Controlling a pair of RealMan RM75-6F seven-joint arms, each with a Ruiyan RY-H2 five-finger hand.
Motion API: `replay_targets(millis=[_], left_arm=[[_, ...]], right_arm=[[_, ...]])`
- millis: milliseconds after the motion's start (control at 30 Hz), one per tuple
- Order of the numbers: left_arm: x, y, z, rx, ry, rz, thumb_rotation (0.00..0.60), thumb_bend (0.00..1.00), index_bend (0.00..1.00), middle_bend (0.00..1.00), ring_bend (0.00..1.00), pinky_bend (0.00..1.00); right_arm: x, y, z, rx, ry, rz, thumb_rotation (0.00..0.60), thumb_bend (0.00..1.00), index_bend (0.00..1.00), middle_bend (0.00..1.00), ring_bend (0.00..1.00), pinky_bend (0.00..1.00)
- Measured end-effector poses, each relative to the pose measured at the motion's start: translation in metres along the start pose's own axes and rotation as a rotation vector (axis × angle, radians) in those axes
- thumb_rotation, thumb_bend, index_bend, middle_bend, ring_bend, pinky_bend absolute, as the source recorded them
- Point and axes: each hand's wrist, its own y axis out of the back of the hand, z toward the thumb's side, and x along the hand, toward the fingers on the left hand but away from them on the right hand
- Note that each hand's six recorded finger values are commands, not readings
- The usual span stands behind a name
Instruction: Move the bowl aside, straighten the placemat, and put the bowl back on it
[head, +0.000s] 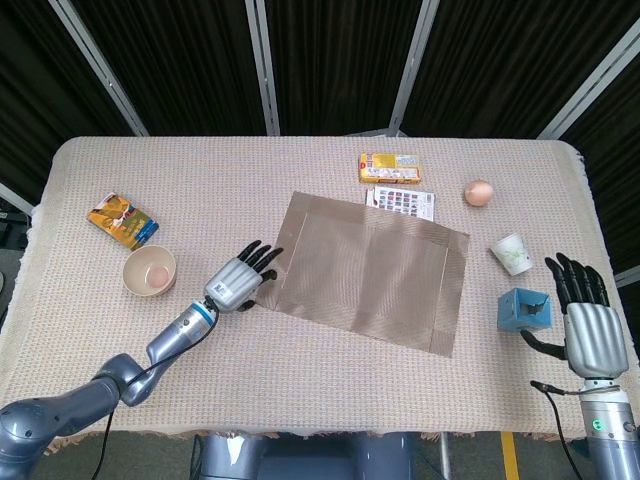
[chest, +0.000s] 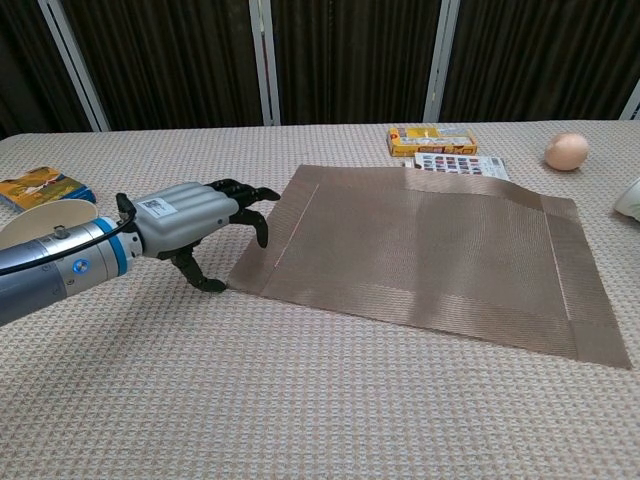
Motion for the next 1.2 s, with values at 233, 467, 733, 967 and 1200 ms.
replay_targets(millis=[233,467,733,967,1200], left_arm=[[0.004,-0.005,0.006,0.015,-0.028,-0.003,0.600,0.22,0.33,0.00,0.00,0.00],[0.009,-0.004,0.010,0.023,-0.041,-0.004,0.600,0.35,0.38,0.00,0.00,0.00],[0.015,-0.003,0.017,0.016,-0.046,-0.005,0.600,0.45,0.49,0.00,0.00,0.00],[0.022,-0.001,0.022,-0.021,-0.029,0.007,0.600,0.47,0.54,0.00,0.00,0.00],[0.022,0.001,0.025,-0.020,-0.040,0.024,0.600,0.47,0.66,0.00,0.00,0.00]], right_arm=[[0.000,0.002,-0.001,-0.007,0.001,-0.004,0.600,0.00,0.00,0.00,0.00,0.00],[0.000,0.004,-0.001,-0.015,0.003,-0.014,0.600,0.00,0.00,0.00,0.00,0.00],[0.001,0.007,0.002,-0.024,0.013,-0.023,0.600,0.00,0.00,0.00,0.00,0.00],[0.001,0.010,0.001,-0.029,0.015,-0.028,0.600,0.00,0.00,0.00,0.00,0.00],[0.002,0.012,0.001,-0.035,0.018,-0.033,0.600,0.00,0.00,0.00,0.00,0.00]])
